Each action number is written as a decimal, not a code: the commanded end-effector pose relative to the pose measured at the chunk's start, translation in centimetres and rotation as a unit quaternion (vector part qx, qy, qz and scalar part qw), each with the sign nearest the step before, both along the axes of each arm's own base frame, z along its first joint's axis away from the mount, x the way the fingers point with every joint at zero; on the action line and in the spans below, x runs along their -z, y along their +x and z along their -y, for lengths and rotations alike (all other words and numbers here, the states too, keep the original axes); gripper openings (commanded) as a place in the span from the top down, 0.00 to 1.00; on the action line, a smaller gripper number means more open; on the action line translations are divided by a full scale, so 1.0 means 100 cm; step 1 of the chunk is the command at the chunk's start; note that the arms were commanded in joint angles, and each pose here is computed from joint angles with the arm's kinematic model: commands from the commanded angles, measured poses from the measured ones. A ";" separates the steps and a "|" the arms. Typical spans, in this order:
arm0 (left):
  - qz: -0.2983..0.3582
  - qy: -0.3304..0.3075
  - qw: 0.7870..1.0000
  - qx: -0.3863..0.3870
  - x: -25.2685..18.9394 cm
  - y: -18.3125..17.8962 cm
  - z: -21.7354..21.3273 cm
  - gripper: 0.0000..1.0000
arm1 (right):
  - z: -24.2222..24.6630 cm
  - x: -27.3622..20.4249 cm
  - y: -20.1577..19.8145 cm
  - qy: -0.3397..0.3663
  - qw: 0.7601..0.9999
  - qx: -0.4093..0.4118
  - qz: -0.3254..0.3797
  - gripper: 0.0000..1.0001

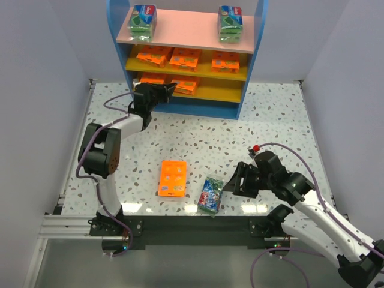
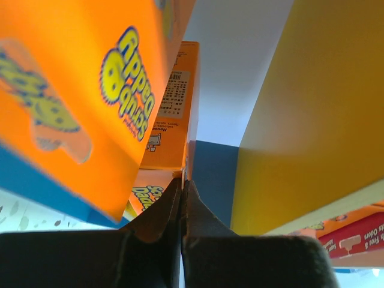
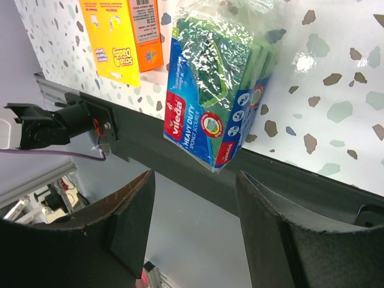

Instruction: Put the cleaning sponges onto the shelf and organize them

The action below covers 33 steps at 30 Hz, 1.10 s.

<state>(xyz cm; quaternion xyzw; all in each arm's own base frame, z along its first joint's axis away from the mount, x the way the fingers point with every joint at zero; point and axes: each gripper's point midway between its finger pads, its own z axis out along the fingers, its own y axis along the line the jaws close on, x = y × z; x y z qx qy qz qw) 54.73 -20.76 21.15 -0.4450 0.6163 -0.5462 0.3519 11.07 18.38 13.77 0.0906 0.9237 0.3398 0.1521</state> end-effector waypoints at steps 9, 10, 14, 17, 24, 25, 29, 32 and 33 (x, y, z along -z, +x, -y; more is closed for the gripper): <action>0.027 -0.010 0.999 -0.012 -0.014 0.008 0.006 0.79 | 0.001 -0.014 -0.001 0.006 1.000 -0.002 0.015 0.40; 0.028 -0.010 0.999 -0.011 -0.015 0.007 0.007 0.65 | 0.001 -0.014 0.000 0.006 1.000 -0.002 0.016 0.39; 0.044 -0.010 0.999 -0.002 -0.030 -0.007 0.008 0.38 | 0.001 -0.015 0.001 0.007 1.000 0.001 0.018 0.37; 0.045 -0.001 0.999 0.008 -0.031 -0.023 0.006 0.26 | 0.001 -0.014 0.003 0.009 1.000 0.006 0.018 0.35; 0.059 0.085 0.989 0.105 -0.040 -0.100 0.016 0.22 | -0.001 0.016 -0.004 -0.004 1.000 -0.006 -0.016 0.33; 0.039 0.103 0.986 0.121 -0.030 -0.113 0.017 0.22 | -0.001 0.019 -0.003 -0.006 1.000 -0.005 -0.016 0.33; 0.044 0.177 0.969 0.166 -0.018 -0.171 0.004 0.23 | -0.010 0.014 0.019 0.000 1.000 0.014 0.009 0.34; 0.026 0.245 0.950 0.193 0.000 -0.207 -0.010 0.24 | -0.017 -0.006 0.053 -0.008 0.998 0.043 0.049 0.35; 0.029 0.268 0.941 0.203 0.006 -0.216 -0.013 0.24 | -0.020 -0.005 0.067 -0.015 0.997 0.055 0.049 0.36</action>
